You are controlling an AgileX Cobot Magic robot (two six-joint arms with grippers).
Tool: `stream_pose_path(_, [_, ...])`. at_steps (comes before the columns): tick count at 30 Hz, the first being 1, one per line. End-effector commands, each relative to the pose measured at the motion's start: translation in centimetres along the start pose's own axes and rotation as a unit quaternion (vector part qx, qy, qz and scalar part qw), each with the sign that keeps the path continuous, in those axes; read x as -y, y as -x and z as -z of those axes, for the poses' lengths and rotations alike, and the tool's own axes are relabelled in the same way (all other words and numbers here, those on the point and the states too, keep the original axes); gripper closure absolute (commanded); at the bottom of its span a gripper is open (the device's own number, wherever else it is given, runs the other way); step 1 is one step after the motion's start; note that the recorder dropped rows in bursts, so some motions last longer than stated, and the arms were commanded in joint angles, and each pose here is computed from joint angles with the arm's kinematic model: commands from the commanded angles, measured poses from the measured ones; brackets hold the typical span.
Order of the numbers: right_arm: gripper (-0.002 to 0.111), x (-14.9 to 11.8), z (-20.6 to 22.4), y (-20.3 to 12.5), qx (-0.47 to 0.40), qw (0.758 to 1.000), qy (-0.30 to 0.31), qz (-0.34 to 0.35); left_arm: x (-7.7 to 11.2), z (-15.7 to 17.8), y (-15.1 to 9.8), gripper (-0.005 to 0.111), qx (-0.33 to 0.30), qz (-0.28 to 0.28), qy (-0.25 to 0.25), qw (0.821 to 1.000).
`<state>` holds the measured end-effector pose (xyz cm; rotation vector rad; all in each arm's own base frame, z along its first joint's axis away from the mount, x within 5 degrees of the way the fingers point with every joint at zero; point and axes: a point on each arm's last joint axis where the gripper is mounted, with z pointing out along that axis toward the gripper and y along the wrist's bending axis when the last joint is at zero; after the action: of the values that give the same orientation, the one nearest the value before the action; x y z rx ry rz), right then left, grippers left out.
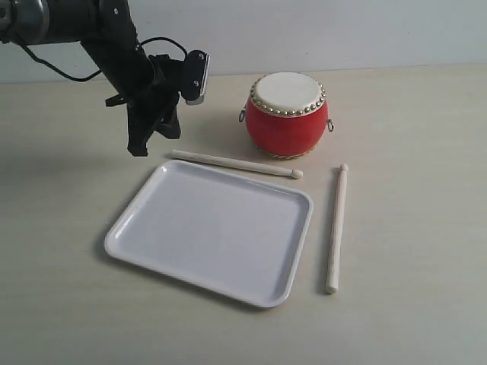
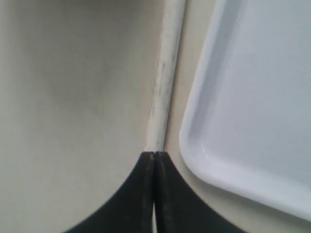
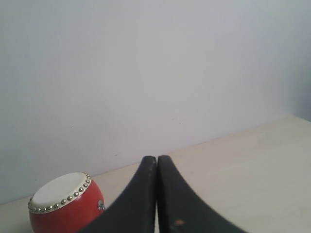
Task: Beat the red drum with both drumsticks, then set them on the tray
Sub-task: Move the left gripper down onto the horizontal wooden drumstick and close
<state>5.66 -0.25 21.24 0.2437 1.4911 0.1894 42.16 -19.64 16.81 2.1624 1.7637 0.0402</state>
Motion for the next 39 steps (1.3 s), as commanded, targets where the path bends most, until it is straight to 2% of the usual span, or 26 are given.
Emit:
stream_pose_path(1, [0.108,0.0,0.0,-0.1,0.003,1.0,-0.001,0.002,-0.7,-0.3,0.6,0.107,0.011,-0.001,0.033,0.999])
stream_pose_path(5, [0.108,0.0,0.0,-0.1,0.003,1.0,-0.001,0.002,-1.0,-0.7,0.8,0.103,0.022,-0.008,0.055,0.998])
stream_pose_path(10, [0.108,0.0,0.0,-0.1,0.003,1.0,-0.001,0.002,-1.0,-1.2,0.9,0.079,0.033,-0.001,0.05,0.998])
stream_pose_path(12, [0.108,0.0,0.0,-0.1,0.003,1.0,-0.001,0.002,-1.0,-1.2,1.0,0.074,0.035,-0.001,0.05,0.998])
stream_pose_path(20, [0.108,0.0,0.0,-0.1,0.003,1.0,-0.001,0.002,-0.4,-1.4,2.2,0.072,0.056,-0.028,0.036,0.997])
stream_pose_path(25, [0.108,0.0,0.0,-0.1,0.003,1.0,-0.001,0.002,-0.5,-2.3,2.5,0.061,0.058,-0.032,0.045,0.997])
stream_pose_path(39, [0.108,0.0,0.0,-0.1,0.003,1.0,-0.001,0.002,-0.1,-3.9,2.3,0.061,0.054,-0.03,0.031,0.998])
